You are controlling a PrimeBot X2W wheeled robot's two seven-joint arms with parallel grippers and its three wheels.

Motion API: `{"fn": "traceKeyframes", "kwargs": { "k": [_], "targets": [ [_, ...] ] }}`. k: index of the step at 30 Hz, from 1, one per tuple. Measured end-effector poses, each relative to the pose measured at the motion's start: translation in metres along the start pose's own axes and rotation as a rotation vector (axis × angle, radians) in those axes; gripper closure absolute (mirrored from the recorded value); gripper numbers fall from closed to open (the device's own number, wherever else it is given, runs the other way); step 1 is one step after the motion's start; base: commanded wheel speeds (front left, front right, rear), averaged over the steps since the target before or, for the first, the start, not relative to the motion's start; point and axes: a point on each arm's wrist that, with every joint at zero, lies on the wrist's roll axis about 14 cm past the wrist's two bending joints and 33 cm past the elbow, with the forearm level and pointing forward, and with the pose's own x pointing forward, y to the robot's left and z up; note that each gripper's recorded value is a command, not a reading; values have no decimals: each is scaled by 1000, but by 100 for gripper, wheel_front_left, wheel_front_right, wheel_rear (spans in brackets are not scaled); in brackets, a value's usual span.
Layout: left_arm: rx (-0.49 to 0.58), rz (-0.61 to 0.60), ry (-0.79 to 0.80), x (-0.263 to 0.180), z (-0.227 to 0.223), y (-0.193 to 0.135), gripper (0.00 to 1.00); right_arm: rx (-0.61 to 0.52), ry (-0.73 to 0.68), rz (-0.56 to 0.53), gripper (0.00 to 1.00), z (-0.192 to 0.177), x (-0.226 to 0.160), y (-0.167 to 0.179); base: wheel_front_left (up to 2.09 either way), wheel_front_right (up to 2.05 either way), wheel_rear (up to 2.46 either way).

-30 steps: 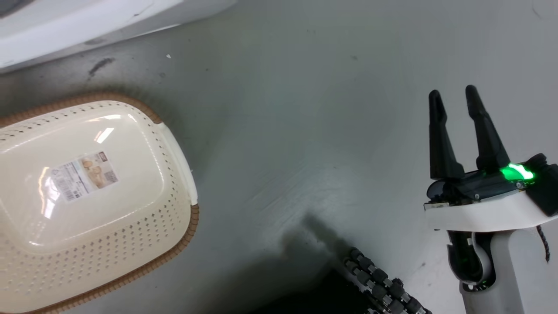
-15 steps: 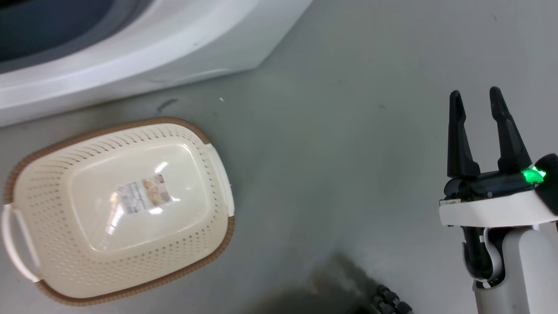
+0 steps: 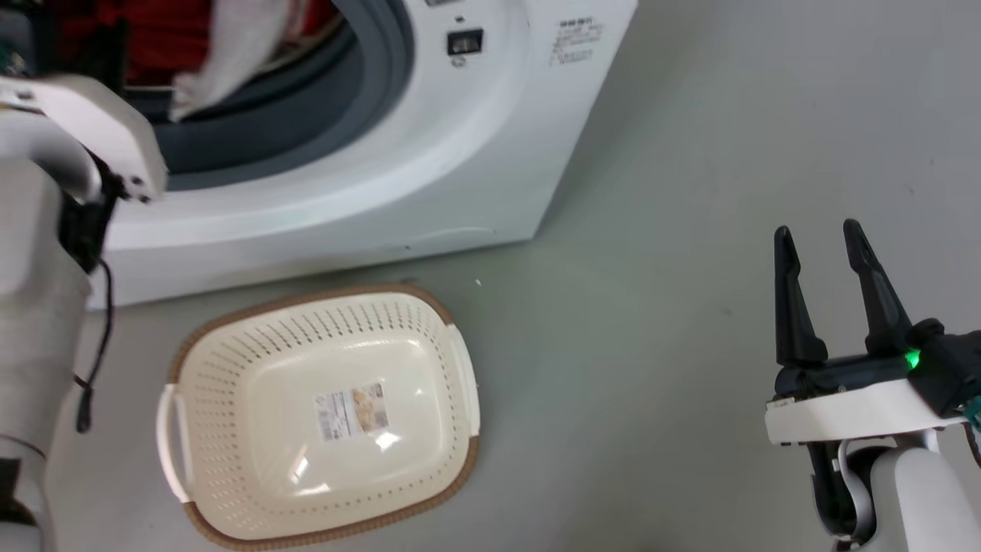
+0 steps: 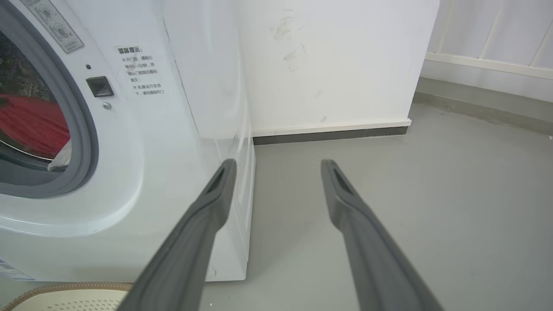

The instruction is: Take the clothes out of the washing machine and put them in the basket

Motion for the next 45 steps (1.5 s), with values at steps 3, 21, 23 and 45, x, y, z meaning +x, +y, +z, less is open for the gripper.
{"fn": "traceKeyframes", "kwargs": {
  "k": [3, 21, 23, 45],
  "targets": [
    [0, 5, -104, -23, 25, -2, 100, 3, -29, 15, 0, 12, -5, 6, 0, 0, 0],
    [-17, 38, -560, -178, 131, -27, 100, 19, -140, 91, 0, 55, -28, 33, 0, 0, 0],
    [-20, 38, -573, -192, 131, -33, 100, 21, -146, 94, 0, 57, -28, 34, 0, 0, 0],
    [-88, -165, 63, -164, -89, -113, 100, 10, -49, 81, 0, 14, 9, 30, 0, 0, 0]
  ]
}}
